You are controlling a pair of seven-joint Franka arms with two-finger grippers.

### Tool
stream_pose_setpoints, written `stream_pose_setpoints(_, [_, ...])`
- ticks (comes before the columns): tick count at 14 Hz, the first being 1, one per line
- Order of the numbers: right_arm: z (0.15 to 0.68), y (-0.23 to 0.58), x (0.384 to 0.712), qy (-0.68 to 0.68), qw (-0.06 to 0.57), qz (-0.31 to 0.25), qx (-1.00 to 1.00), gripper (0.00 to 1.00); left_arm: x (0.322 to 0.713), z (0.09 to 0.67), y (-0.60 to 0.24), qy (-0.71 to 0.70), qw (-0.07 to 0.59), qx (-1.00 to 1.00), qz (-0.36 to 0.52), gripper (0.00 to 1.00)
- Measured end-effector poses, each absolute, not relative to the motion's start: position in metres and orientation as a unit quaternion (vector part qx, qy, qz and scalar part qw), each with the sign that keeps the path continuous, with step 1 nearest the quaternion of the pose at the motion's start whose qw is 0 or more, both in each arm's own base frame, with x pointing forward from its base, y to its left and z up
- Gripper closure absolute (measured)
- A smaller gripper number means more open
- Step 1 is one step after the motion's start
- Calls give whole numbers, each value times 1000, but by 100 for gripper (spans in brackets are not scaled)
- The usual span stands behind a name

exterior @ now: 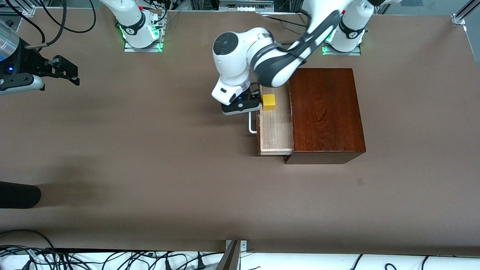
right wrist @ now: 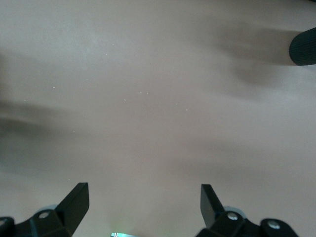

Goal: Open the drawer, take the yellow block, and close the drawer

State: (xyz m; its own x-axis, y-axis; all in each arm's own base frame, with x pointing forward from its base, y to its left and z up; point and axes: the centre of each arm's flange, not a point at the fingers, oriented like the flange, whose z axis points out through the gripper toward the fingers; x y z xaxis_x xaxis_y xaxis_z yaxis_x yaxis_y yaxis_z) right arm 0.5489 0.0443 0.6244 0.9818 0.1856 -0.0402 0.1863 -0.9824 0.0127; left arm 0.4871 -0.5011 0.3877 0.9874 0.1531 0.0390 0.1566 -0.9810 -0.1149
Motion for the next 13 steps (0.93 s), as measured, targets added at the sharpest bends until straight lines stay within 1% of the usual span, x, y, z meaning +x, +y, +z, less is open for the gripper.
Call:
stream_pose_setpoints(3, [625, 44, 549, 93, 8, -19, 995, 0, 517, 474, -423, -58, 53, -997, 16, 0])
stream_pose_setpoints(6, [626, 42, 549, 91, 8, -18, 996, 0, 545, 532, -329, -25, 64, -997, 26, 0])
stream_pose_setpoints(8, [626, 45, 548, 95, 8, -19, 995, 0, 567, 551, -264, -17, 64, -997, 32, 0])
stream_pose_setpoints(10, [623, 51, 545, 131, 6, -35, 991, 0, 592, 560, -189, -2, 49, -998, 40, 0])
stream_pose_setpoints(13, [616, 98, 535, 215, 1, -60, 975, 0, 612, 561, -93, 28, 25, -998, 54, 0])
